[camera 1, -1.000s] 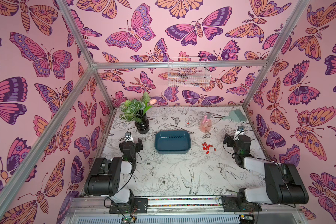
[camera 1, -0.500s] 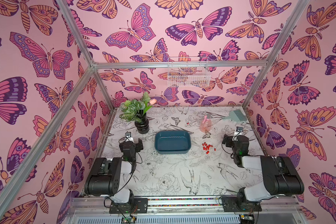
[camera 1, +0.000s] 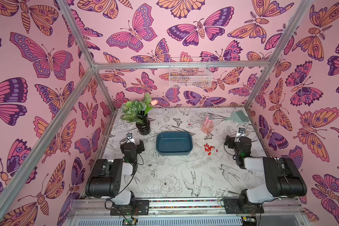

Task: Take the screw protection sleeves out of the storage box
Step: Reset both arms

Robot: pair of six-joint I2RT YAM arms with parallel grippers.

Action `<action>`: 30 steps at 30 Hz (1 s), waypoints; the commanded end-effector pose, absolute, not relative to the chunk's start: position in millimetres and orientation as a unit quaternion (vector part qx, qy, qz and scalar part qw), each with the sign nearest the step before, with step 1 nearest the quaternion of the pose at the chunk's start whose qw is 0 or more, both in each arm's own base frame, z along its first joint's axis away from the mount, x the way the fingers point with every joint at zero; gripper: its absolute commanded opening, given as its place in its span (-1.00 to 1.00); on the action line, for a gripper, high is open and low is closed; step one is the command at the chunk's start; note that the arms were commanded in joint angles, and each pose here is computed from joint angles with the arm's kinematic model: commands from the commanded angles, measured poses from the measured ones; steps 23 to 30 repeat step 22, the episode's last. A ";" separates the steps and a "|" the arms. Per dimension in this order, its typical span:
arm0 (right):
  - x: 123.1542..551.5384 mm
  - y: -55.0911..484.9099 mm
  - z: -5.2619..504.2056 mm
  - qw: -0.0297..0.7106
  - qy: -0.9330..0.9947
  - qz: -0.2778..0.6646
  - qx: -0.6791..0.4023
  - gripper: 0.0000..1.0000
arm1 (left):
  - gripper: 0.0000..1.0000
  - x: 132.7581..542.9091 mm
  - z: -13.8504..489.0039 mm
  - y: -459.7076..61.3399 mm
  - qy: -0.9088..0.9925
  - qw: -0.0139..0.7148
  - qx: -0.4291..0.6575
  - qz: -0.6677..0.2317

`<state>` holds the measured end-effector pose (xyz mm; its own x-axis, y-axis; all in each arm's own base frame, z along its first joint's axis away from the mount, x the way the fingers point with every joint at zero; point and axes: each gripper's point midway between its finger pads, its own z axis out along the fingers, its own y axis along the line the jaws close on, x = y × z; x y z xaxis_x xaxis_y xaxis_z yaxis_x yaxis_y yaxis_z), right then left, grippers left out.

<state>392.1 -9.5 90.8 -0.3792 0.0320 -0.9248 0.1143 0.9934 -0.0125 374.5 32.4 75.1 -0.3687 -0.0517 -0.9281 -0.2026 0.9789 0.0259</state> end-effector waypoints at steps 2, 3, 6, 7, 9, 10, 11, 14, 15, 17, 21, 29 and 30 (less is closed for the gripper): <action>393.2 -10.1 94.4 0.562 0.825 -0.035 0.043 0.97 | 0.98 379.1 80.0 31.0 0.819 0.565 -0.071 0.067; 393.4 -10.1 94.6 0.562 0.825 -0.035 0.043 0.97 | 0.98 379.0 80.0 30.9 0.819 0.565 -0.070 0.067; 393.2 -10.3 94.6 0.562 0.825 -0.036 0.043 0.97 | 0.98 379.3 79.7 30.9 0.819 0.565 -0.071 0.067; 393.1 -10.7 94.3 0.562 0.826 -0.036 0.043 0.97 | 0.97 379.2 79.2 30.6 0.820 0.564 -0.070 0.067; 393.1 -10.3 94.7 0.562 0.825 -0.036 0.043 0.97 | 0.98 388.8 90.2 29.3 0.812 0.576 -0.067 0.064; 393.3 -10.2 94.4 0.562 0.825 -0.035 0.043 0.97 | 0.98 389.0 90.6 29.5 0.812 0.576 -0.067 0.065; 393.5 -10.5 94.3 0.561 0.826 -0.036 0.043 0.97 | 0.98 389.2 90.8 29.3 0.812 0.576 -0.067 0.064; 393.7 -9.8 93.9 0.561 0.826 -0.035 0.042 0.97 | 0.98 389.0 90.2 29.8 0.812 0.575 -0.067 0.065; 393.7 -9.8 94.1 0.561 0.826 -0.035 0.042 0.97 | 0.98 389.0 90.0 29.4 0.813 0.575 -0.066 0.064; 393.6 -10.7 93.7 0.560 0.826 -0.035 0.043 0.97 | 0.98 389.1 90.6 29.5 0.812 0.576 -0.067 0.065; 393.4 -10.8 94.0 0.561 0.826 -0.035 0.043 0.97 | 0.97 388.8 90.1 29.5 0.812 0.576 -0.068 0.064; 393.3 -11.0 94.7 0.562 0.825 -0.036 0.043 0.97 | 0.98 388.7 90.5 29.5 0.812 0.576 -0.068 0.064; 393.3 -11.0 94.7 0.562 0.825 -0.036 0.043 0.97 | 0.98 388.7 90.5 29.5 0.812 0.576 -0.068 0.064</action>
